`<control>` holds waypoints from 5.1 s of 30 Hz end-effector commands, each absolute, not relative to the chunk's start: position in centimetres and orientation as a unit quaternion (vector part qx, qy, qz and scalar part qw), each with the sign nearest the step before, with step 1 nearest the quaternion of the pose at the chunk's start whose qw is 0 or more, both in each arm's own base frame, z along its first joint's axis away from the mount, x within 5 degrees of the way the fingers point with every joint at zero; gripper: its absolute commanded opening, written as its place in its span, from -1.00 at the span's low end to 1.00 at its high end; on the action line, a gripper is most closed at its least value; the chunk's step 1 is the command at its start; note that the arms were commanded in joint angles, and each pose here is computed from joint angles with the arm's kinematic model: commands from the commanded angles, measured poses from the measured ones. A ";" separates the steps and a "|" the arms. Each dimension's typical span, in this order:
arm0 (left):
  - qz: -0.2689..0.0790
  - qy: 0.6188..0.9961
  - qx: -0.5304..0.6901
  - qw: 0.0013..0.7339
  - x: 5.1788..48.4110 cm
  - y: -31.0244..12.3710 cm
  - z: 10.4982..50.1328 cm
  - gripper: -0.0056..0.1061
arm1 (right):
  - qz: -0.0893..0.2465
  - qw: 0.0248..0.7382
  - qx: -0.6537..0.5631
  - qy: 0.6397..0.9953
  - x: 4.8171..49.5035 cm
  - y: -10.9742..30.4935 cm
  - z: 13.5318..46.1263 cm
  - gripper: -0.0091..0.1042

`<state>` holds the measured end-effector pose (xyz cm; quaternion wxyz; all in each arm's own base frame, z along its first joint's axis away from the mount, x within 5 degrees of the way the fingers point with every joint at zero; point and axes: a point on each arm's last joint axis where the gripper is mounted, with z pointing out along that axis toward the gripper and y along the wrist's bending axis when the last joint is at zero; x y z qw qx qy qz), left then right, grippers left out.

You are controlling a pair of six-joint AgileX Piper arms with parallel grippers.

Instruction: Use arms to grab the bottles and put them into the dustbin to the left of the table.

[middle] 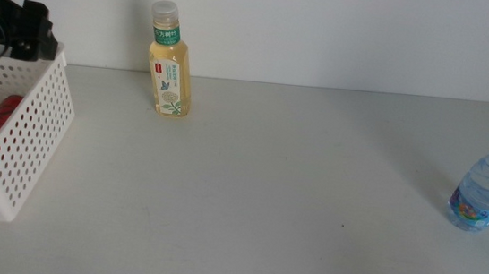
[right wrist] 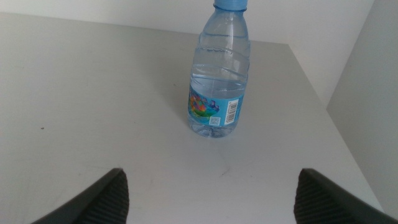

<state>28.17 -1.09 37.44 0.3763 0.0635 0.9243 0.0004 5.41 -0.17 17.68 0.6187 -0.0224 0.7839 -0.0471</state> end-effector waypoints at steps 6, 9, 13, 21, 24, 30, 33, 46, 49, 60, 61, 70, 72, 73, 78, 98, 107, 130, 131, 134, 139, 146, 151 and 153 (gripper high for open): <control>-0.051 0.833 0.080 0.544 23.7 -4.1 37.2 0.78 | -0.059 0.658 -0.021 0.751 5.4 -0.3 18.8 0.37; -0.075 0.821 0.073 0.561 23.0 -4.8 35.3 0.78 | -0.059 0.658 -0.021 0.751 5.4 -0.3 18.8 0.37; -0.089 0.815 0.077 0.568 22.6 -5.6 32.7 0.78 | -0.059 0.658 -0.021 0.751 5.4 -0.3 18.8 0.37; -0.090 0.769 0.078 0.628 21.7 -5.6 28.9 0.72 | -0.059 0.657 -0.021 0.751 5.4 -0.3 18.8 0.37; -0.088 0.743 0.075 0.659 21.4 -5.4 27.7 0.62 | -0.059 0.657 -0.021 0.751 5.4 -0.3 18.8 0.37; -0.090 0.741 0.077 0.661 22.2 -5.9 25.9 0.56 | -0.059 0.657 -0.021 0.751 5.4 -0.3 18.8 0.37; -0.091 0.729 0.076 0.674 22.9 -6.2 25.5 0.64 | -0.059 0.658 -0.021 0.751 5.4 -0.3 18.8 0.37; -0.088 0.727 0.076 0.677 30.1 -8.2 23.1 0.78 | -0.059 0.658 -0.021 0.751 5.4 -0.3 18.8 0.37; -0.088 0.726 0.073 0.678 32.1 -8.7 22.9 0.78 | -0.059 0.658 -0.021 0.751 5.4 -0.3 18.8 0.37; -0.089 0.722 0.065 0.684 37.8 -10.2 21.7 0.78 | -0.059 0.658 -0.021 0.751 5.4 -0.3 18.8 0.37; -0.089 0.721 0.060 0.684 38.2 -10.3 21.6 0.78 | -0.059 0.658 -0.021 0.751 5.4 -0.3 18.8 0.37; -0.083 0.722 0.035 0.685 40.3 -10.1 21.1 0.78 | -0.059 0.658 -0.021 0.751 5.4 -0.3 18.8 0.37; -0.083 0.723 0.035 0.685 40.5 -10.1 21.0 0.78 | -0.059 0.658 -0.021 0.751 5.4 -0.3 18.8 0.37; -0.082 0.722 0.035 0.687 40.6 -10.1 20.9 0.78 | -0.059 0.658 -0.021 0.751 5.4 -0.3 18.8 0.37; -0.083 0.721 0.035 0.687 41.7 -10.4 20.4 0.78 | -0.059 0.658 -0.021 0.751 5.4 -0.3 18.8 0.37; -0.074 0.710 0.039 0.700 45.2 -9.9 20.2 0.78 | -0.059 0.657 -0.021 0.751 5.4 -0.3 18.8 0.37; -0.073 0.708 0.032 0.701 47.6 -10.3 18.3 0.78 | -0.059 0.657 -0.021 0.751 5.4 -0.3 18.8 0.37; -0.070 0.751 0.057 0.654 47.1 -11.0 22.4 -0.93 | -0.059 0.657 -0.021 0.751 5.4 -0.3 18.8 0.37; -0.072 0.758 0.060 0.645 46.7 -10.9 23.5 -0.93 | -0.059 0.657 -0.021 0.751 5.4 -0.3 18.8 0.37; -0.074 0.779 0.076 0.618 45.1 -10.8 26.8 -0.93 | -0.059 0.657 -0.021 0.751 5.4 -0.3 18.8 0.37; -0.079 0.806 0.087 0.580 42.1 -10.3 31.2 -0.93 | -0.059 0.657 -0.021 0.751 5.4 -0.3 18.8 0.37; -0.087 0.848 0.084 0.515 37.0 -8.5 36.6 -0.93 | -0.059 0.657 -0.021 0.751 5.4 -0.3 18.8 0.37; -0.076 0.892 0.063 0.440 35.3 -5.8 39.2 -0.93 | -0.059 0.657 -0.021 0.751 5.4 -0.3 18.8 0.37; -0.068 0.909 0.060 0.407 34.7 -4.8 40.1 -0.93 | -0.059 0.657 -0.021 0.751 5.4 -0.3 18.8 0.37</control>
